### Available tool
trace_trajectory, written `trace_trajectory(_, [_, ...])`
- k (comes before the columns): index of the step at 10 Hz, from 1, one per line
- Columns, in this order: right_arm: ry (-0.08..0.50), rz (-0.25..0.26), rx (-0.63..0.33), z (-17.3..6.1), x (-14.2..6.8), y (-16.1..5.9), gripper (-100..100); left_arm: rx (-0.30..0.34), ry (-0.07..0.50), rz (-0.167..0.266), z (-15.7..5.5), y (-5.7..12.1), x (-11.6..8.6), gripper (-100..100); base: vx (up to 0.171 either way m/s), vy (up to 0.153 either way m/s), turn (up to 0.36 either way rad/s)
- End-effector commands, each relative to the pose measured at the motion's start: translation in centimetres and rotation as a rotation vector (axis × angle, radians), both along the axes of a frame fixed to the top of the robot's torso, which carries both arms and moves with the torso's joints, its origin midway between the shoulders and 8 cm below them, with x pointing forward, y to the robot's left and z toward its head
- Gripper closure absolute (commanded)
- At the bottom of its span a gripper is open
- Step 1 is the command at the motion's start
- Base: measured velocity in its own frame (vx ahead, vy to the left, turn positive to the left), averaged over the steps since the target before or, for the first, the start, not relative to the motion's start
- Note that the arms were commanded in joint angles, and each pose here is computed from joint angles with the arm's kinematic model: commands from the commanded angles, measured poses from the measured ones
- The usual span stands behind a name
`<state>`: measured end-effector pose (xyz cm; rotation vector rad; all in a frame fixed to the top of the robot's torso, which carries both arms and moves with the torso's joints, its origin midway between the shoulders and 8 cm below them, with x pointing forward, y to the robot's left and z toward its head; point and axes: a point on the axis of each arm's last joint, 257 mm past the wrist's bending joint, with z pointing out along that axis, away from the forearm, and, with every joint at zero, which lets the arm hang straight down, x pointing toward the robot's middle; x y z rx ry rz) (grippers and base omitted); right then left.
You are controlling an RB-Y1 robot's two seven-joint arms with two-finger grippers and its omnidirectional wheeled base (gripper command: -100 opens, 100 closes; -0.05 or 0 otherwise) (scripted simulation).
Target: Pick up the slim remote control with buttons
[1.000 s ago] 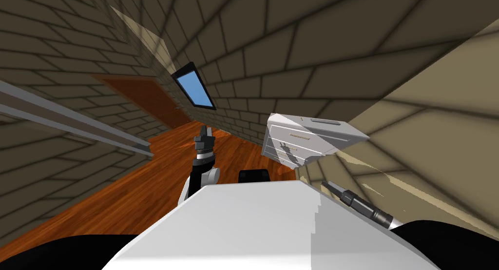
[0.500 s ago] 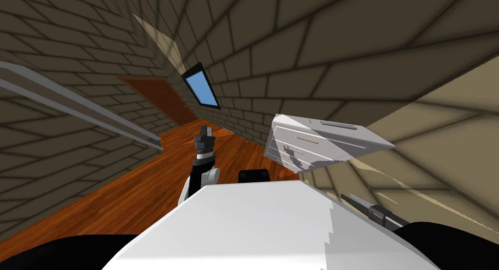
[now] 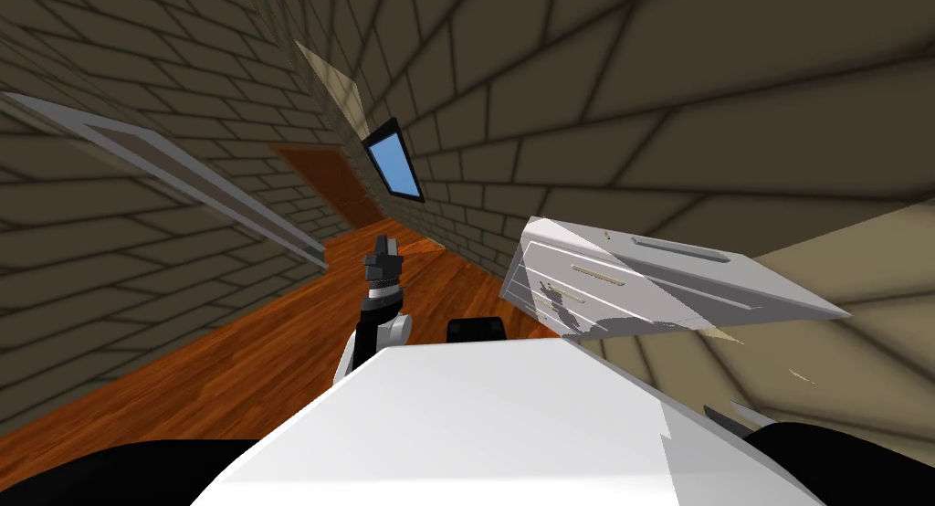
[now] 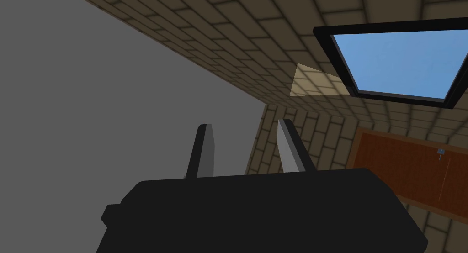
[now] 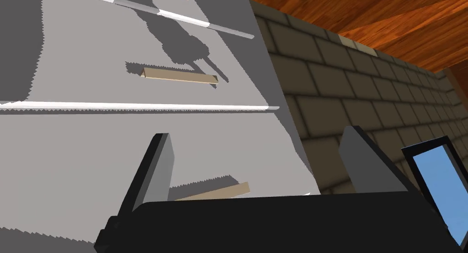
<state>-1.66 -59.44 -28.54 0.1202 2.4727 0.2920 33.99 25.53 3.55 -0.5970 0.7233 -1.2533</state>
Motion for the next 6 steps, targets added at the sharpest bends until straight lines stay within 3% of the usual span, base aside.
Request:
trace_trajectory(1, [0.03,-0.017,-0.022,0.3,-1.4,-1.2,-100,0.0,0.0,0.0,0.0,0.0,0.0,0,0.013,-0.01,-0.007])
trace_trajectory(2, [0.089,0.022,-0.065,1.7,-3.3,-2.6,-100,0.0,0.0,0.0,0.0,0.0,0.0,0,0.025,-0.005,0.272])
trace_trajectory(4, [0.103,0.002,-0.08,1.9,-4.1,-3.4,-100,0.0,0.0,0.0,0.0,0.0,0.0,0,0.018,-0.017,0.062])
trace_trajectory(5, [0.154,0.047,-0.112,3.3,-5.4,-4.3,-100,0.0,0.0,0.0,0.0,0.0,0.0,0,0.02,-0.01,0.245])
trace_trajectory(6, [0.153,0.049,-0.111,3.3,-5.3,-4.3,-100,0.0,0.0,0.0,0.0,0.0,0.0,0,0.027,-0.022,0.172])
